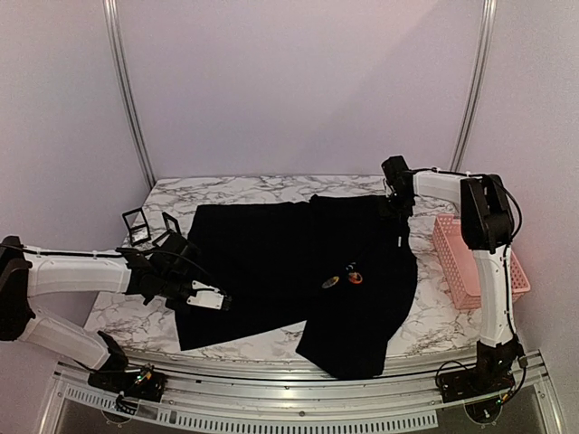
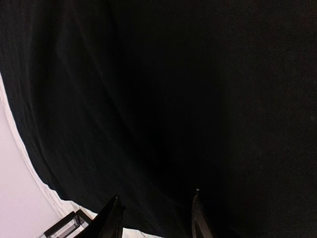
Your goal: Pin the brooch onto the clothing
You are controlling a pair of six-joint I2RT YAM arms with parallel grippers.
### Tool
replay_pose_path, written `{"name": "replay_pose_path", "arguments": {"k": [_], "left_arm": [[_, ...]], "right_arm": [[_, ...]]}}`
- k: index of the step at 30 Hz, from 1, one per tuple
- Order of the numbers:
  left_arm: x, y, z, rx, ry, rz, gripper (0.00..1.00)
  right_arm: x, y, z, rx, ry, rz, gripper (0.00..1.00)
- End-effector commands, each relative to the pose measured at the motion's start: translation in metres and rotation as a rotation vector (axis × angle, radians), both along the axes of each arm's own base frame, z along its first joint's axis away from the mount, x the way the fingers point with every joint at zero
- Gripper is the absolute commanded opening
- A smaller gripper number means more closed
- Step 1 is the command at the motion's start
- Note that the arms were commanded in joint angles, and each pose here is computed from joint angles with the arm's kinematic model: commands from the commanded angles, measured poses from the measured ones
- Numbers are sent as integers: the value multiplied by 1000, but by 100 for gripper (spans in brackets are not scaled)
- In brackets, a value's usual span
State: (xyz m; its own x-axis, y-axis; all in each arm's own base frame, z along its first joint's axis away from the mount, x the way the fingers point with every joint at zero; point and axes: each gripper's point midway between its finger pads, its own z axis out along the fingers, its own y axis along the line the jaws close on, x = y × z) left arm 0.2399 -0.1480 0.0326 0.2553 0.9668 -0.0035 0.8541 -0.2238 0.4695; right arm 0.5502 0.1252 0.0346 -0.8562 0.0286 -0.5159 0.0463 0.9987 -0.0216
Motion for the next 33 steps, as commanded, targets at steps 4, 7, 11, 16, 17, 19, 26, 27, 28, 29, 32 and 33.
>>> {"name": "replay_pose_path", "arguments": {"k": [4,7,11,16,17,19,26,27,28,29,32,33], "left_arm": [[-27,83,-50,276,127,-127,49],[-17,85,-44,264,120,-94,50],[-7,40,9,38,164,-99,60],[66,-32,97,-326,81,150,65],[86,-35,105,-366,51,238,64],[116,-35,114,-386,-20,308,61],[211,-10,103,-365,-38,644,53],[226,-5,96,-332,-38,692,51],[239,-2,88,-302,-38,732,49],[250,3,79,-272,-47,766,49],[277,6,56,-217,-87,817,48],[284,7,48,-205,-99,827,48]], "right_arm": [[64,-57,-36,-163,24,10,41],[83,-61,-25,-158,-54,39,42],[90,-40,26,-157,-142,140,42],[67,10,122,-171,-283,239,42],[52,21,138,-163,-298,252,42],[17,47,140,-140,-281,291,41],[-159,129,99,68,-13,420,23],[-184,137,93,105,32,407,21],[-207,142,81,113,89,409,16],[-230,145,71,120,143,396,12],[-285,133,33,105,316,287,0],[-299,124,20,94,363,251,0]]}}
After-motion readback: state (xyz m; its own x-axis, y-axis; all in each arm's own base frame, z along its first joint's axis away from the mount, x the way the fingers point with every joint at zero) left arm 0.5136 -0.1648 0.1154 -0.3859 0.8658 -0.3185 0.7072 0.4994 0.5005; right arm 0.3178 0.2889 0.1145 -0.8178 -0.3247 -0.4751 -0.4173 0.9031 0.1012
